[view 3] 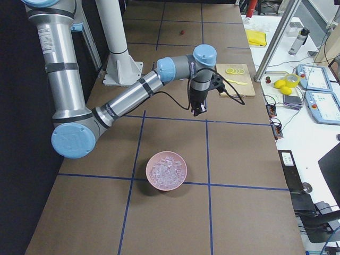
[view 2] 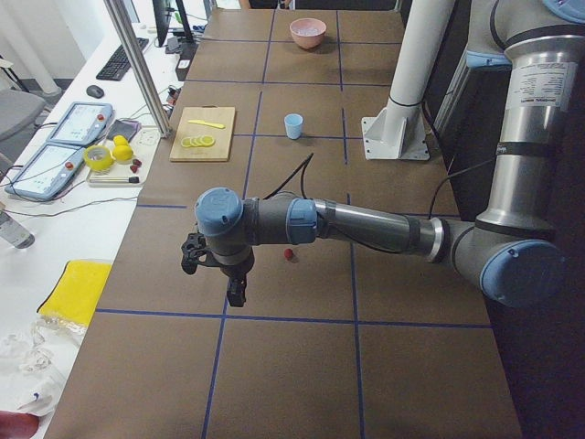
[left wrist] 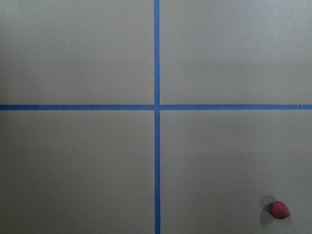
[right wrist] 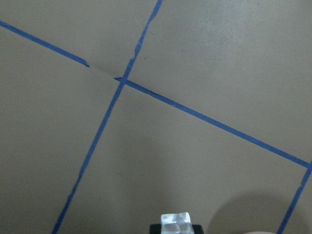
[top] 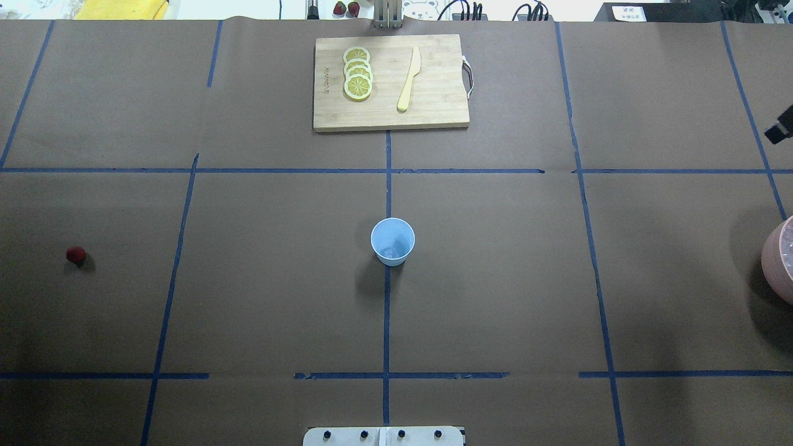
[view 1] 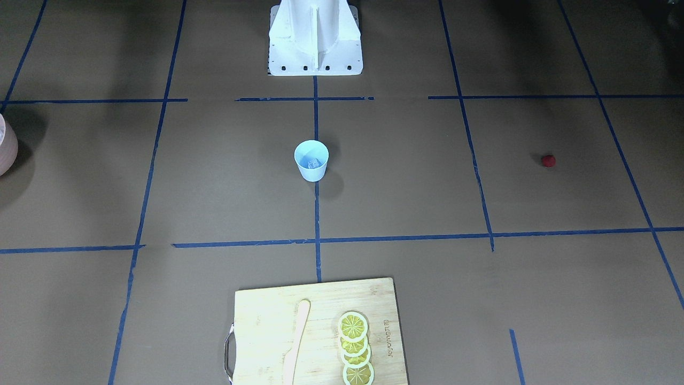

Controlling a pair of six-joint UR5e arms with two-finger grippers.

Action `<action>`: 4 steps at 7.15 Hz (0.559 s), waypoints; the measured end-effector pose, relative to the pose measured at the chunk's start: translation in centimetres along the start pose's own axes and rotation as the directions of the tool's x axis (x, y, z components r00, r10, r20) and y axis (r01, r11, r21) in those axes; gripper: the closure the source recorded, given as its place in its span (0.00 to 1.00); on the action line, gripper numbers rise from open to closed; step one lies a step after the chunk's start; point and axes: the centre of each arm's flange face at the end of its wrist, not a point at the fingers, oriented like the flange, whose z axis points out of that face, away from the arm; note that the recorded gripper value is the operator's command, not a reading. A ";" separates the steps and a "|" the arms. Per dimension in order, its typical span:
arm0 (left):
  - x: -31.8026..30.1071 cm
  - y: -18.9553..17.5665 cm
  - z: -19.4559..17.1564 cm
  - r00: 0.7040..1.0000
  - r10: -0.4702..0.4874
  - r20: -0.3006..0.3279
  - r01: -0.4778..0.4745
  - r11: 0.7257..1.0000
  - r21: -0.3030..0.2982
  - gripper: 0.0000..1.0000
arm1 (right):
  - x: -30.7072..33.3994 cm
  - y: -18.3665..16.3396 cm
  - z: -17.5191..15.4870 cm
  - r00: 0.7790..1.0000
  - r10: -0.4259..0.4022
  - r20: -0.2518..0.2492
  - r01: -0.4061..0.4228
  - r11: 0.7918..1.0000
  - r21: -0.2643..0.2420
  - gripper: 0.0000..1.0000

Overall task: Put ice and strawberries in cup
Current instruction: 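Carry the second ice cube over the light-blue cup with the right gripper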

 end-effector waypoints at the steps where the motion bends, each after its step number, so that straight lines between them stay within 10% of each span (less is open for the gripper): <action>1: 0.1 0.0 -0.1 1.000 -0.015 0.000 0.015 1.000 0.002 0.00 | -4.5 -2.4 0.6 0.999 0.033 0.017 -0.033 0.999 -0.006 1.00; 4: 0.1 -0.1 0.0 1.000 -0.026 0.000 0.026 1.000 0.002 0.00 | -18.6 -7.6 2.7 0.981 0.183 0.062 -0.182 0.983 -0.027 1.00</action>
